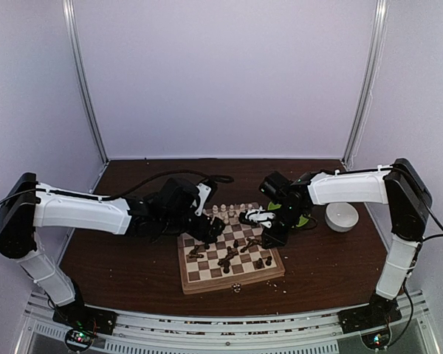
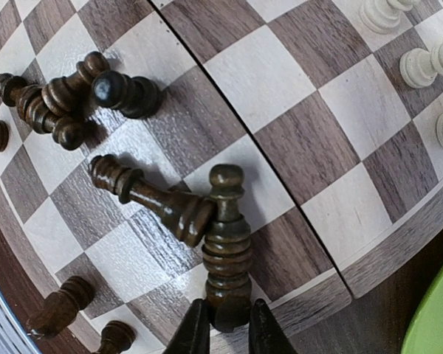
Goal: Set up the chess pieces on the board
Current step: Pick up the chess pile from the chessboard.
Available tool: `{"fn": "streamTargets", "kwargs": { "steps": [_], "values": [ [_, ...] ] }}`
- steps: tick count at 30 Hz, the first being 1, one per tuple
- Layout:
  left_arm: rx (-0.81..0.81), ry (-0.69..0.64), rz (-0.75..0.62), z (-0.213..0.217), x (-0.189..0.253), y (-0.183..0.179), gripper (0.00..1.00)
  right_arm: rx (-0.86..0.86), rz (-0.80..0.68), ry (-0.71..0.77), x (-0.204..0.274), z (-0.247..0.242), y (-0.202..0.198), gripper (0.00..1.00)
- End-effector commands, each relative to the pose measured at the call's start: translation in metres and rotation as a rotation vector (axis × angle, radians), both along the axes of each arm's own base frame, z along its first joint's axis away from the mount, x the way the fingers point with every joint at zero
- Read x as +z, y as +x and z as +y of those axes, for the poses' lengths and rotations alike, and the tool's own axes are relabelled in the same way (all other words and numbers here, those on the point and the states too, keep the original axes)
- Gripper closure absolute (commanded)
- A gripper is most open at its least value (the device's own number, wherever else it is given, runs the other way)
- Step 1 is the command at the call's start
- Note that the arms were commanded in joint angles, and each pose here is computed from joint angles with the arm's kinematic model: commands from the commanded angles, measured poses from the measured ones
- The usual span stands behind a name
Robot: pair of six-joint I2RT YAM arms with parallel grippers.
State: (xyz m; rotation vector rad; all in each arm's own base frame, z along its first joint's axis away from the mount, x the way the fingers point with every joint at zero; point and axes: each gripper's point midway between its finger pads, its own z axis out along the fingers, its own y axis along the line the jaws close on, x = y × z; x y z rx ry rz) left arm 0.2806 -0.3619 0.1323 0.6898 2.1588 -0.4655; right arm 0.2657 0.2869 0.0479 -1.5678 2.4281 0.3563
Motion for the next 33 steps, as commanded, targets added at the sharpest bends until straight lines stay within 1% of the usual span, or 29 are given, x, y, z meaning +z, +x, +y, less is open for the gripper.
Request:
{"fn": "streamTargets", "kwargs": {
  "steps": [1,7,12,16,20,23,26,29,33],
  "values": [
    [-0.033,-0.04,-0.037,-0.014,0.015,0.005,0.08,0.031,-0.011,0.0,0.002,0.002,-0.001,0.85],
    [-0.04,-0.032,-0.033,-0.013,0.009,0.004,0.08,0.038,0.0,0.026,0.005,0.004,-0.003,0.94],
    [-0.043,-0.05,-0.024,-0.014,0.007,0.002,0.08,0.039,0.015,0.085,0.016,0.007,-0.006,0.97],
    [-0.047,-0.07,0.001,-0.015,0.005,0.002,0.08,0.014,0.001,0.167,0.033,0.002,-0.005,0.98],
    [-0.086,-0.19,0.08,-0.023,0.007,0.002,0.12,0.002,-0.001,0.222,0.044,-0.004,-0.002,0.98],
    [-0.156,-0.285,0.16,-0.037,0.01,-0.001,0.21,0.022,0.01,0.254,0.049,-0.002,-0.006,0.99],
    [-0.244,-0.357,0.215,-0.054,0.015,-0.01,0.27,0.043,0.018,0.291,0.056,0.002,-0.011,0.98],
    [-0.313,-0.417,0.263,-0.067,0.02,-0.019,0.28,0.055,0.015,0.314,0.061,0.004,-0.013,0.99],
    [-0.351,-0.472,0.308,-0.078,0.019,-0.023,0.28,0.077,0.018,0.347,0.069,0.007,-0.018,0.99]
  ]
}}
